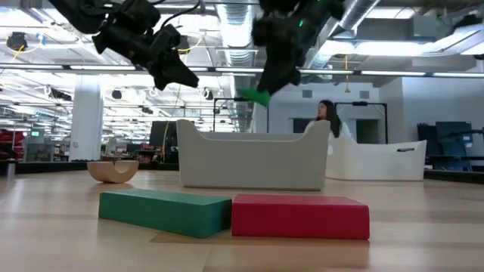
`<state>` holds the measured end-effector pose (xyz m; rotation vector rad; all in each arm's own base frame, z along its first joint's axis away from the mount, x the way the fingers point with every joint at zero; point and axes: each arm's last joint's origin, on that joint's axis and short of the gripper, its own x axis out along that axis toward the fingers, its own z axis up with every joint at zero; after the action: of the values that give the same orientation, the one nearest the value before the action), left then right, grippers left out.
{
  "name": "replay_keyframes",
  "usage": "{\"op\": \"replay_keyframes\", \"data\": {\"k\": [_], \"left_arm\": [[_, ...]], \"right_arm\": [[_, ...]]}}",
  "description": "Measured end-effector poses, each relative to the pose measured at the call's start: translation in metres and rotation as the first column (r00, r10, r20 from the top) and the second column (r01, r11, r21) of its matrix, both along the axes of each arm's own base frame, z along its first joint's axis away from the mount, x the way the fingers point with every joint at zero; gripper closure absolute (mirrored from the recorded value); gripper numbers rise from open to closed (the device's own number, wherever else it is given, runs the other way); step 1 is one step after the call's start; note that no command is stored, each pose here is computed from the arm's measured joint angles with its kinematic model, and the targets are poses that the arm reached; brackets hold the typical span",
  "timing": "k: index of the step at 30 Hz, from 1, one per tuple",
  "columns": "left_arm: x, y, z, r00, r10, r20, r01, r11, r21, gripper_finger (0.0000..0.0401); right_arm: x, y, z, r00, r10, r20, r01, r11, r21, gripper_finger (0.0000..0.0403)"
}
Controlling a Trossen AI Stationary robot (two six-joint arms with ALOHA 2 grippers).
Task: Sort & place blocks by color
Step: Put the top green block into the gray bin, then put the brown block into the white bin
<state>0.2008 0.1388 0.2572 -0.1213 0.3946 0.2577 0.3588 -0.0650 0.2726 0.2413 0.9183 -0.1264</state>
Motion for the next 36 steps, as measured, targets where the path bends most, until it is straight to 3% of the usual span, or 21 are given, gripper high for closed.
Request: {"op": "replay_keyframes", "data": {"k": [5, 9, 14, 18, 25, 32, 36], "left_arm": [[0.003, -0.005, -0.007, 0.999, -0.015, 0.047, 0.015, 1.000, -0.008, 0.0289], [0.007, -0.011, -0.007, 0.998, -0.033, 0.057, 0.035, 0.999, -0.038, 0.0289], [0.015, -0.024, -0.006, 0.993, -0.079, 0.083, 0.084, 0.994, -0.070, 0.0289], [0.020, -0.035, -0.006, 0.988, -0.127, 0.084, 0.134, 0.988, -0.081, 0.0289], [0.027, -0.053, -0.008, 0.978, -0.199, 0.065, 0.205, 0.973, -0.104, 0.0289], [0.035, -0.084, -0.012, 0.944, -0.328, 0.026, 0.328, 0.938, -0.112, 0.0289], [0.034, -0.116, -0.024, 0.923, -0.364, -0.123, 0.350, 0.929, -0.121, 0.0289]], "right_arm": [[-0.001, 0.048, -0.008, 0.990, 0.123, 0.075, -0.123, 0.992, -0.006, 0.0290], [0.004, 0.068, -0.025, 0.985, 0.171, 0.038, -0.171, 0.985, 0.006, 0.0290], [0.014, 0.073, -0.053, 0.981, 0.189, -0.047, -0.188, 0.982, 0.018, 0.0276], [0.019, 0.064, -0.069, 0.983, 0.162, -0.083, -0.160, 0.987, 0.026, 0.0233], [0.013, 0.052, -0.061, 0.994, 0.064, -0.092, -0.058, 0.996, 0.061, 0.0153], [0.005, 0.075, -0.042, 0.998, 0.011, -0.068, -0.011, 1.000, 0.001, 0.0144], [-0.002, 0.107, -0.029, 1.000, 0.000, -0.016, -0.001, 0.998, -0.058, 0.0144]]}}
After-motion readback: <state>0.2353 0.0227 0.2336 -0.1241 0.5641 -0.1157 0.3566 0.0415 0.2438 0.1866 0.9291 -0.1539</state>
